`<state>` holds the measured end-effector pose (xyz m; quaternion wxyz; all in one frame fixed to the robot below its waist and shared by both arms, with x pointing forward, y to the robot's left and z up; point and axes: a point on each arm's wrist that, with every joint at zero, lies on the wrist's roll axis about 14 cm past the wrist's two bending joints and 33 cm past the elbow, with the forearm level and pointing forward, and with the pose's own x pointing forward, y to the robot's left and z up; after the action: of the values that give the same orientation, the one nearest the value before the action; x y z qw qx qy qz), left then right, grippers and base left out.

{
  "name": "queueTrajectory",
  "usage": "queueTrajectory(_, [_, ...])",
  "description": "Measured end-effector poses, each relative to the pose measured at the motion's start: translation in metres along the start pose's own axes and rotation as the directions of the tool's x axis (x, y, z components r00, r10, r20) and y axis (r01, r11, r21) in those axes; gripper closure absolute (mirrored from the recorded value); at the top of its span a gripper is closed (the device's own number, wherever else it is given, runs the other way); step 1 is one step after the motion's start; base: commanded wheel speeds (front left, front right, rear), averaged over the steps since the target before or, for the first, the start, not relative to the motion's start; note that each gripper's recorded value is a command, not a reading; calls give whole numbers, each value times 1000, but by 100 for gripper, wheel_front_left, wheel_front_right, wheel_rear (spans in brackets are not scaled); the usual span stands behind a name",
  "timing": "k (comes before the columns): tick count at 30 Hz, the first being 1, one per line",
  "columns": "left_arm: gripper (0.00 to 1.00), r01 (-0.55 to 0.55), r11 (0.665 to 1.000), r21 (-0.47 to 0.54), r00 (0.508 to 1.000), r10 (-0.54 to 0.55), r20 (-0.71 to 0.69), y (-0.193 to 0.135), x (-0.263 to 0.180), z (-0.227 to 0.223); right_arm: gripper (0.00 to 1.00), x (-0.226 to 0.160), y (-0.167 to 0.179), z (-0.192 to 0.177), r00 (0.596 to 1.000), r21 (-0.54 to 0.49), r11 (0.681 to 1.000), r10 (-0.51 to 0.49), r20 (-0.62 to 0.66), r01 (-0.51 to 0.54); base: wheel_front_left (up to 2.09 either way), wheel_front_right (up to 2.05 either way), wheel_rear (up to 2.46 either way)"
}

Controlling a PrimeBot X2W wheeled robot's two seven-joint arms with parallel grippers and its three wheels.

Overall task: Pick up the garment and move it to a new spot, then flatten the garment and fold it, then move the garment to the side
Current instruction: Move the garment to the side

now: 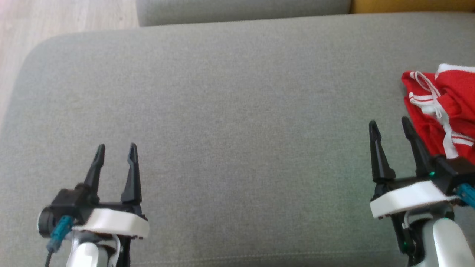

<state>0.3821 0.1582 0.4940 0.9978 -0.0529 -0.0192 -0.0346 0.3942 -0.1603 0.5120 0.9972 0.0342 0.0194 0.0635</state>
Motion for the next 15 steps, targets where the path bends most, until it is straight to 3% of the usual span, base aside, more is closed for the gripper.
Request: queueTrajectory(15, [0, 0, 1000, 9, 1000, 0, -26, -4, -24, -1, 0, -28, -1, 4, 1000, 44, 999, -13, 4, 13, 0, 0, 0])
